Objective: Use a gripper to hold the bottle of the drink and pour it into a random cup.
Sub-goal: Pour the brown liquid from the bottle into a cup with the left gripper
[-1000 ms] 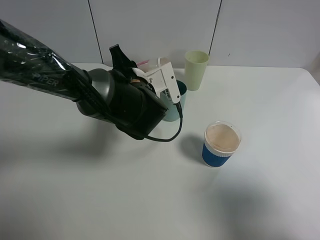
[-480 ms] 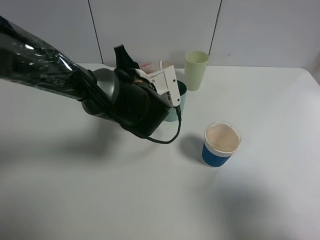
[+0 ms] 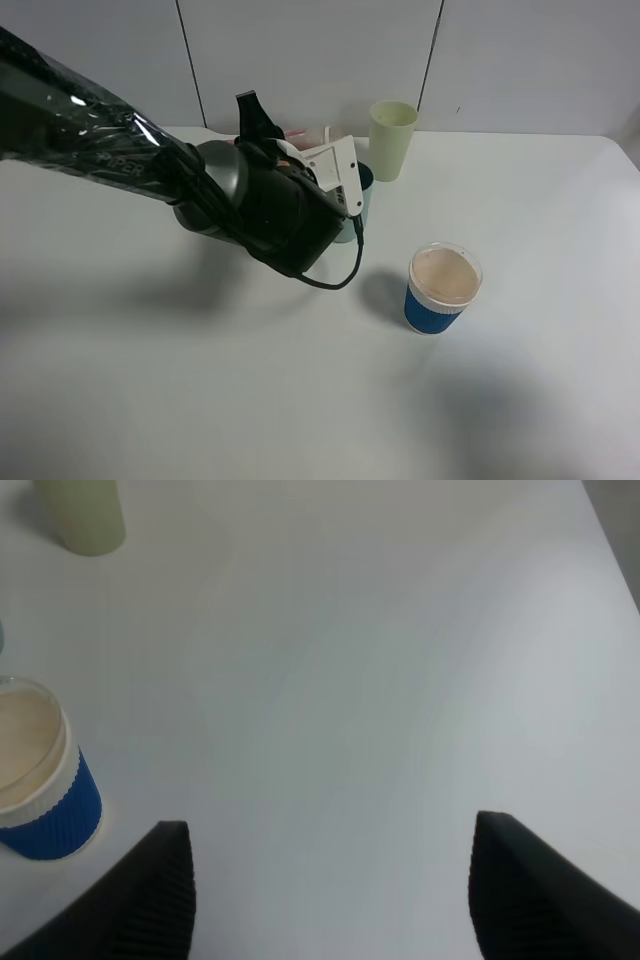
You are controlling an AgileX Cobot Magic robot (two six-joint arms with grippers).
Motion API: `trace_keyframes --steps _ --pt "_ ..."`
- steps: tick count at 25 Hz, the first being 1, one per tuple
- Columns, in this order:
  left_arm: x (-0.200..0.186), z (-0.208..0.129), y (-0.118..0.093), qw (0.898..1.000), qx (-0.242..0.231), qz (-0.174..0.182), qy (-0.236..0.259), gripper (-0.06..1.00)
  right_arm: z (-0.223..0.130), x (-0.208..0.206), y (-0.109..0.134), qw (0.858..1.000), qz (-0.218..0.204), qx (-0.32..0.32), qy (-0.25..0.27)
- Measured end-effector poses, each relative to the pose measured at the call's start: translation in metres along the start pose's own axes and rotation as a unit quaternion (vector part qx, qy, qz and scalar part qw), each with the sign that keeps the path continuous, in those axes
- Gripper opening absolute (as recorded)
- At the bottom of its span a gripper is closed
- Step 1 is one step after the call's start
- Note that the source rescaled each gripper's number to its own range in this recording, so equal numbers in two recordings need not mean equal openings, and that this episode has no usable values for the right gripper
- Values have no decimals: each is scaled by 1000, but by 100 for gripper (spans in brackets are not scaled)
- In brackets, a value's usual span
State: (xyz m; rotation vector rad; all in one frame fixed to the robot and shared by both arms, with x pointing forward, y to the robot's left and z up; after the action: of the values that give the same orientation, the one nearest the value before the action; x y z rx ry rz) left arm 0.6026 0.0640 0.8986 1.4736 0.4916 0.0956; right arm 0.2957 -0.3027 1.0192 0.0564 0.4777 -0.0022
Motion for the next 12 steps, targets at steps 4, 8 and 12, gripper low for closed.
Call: trace_keyframes --steps 4,8,12 --pt "0 3 2 1000 10 8 -9 0 0 0 0 1000 0 0 0" --pt "0 5 5 1000 15 14 -15 0 0 0 0 1000 0 0 0" --pt "0 8 7 999 20 23 -25 0 0 0 0 1000 0 0 0"
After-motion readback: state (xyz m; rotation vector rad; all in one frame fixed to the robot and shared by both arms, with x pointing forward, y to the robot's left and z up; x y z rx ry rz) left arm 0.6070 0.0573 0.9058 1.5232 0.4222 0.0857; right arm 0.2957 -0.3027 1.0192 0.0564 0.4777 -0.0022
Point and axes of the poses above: a point on each arm's last joint axis where the gripper is mounted, x pointing out along that axis toward the gripper, y along the wrist's bending axis when the last joint is at zero, z = x × y, the point moved 7 cm from there along x, pointing out along that axis toward the gripper, and after that the axes turned 6 degrees about x, right-handed, at the moved point
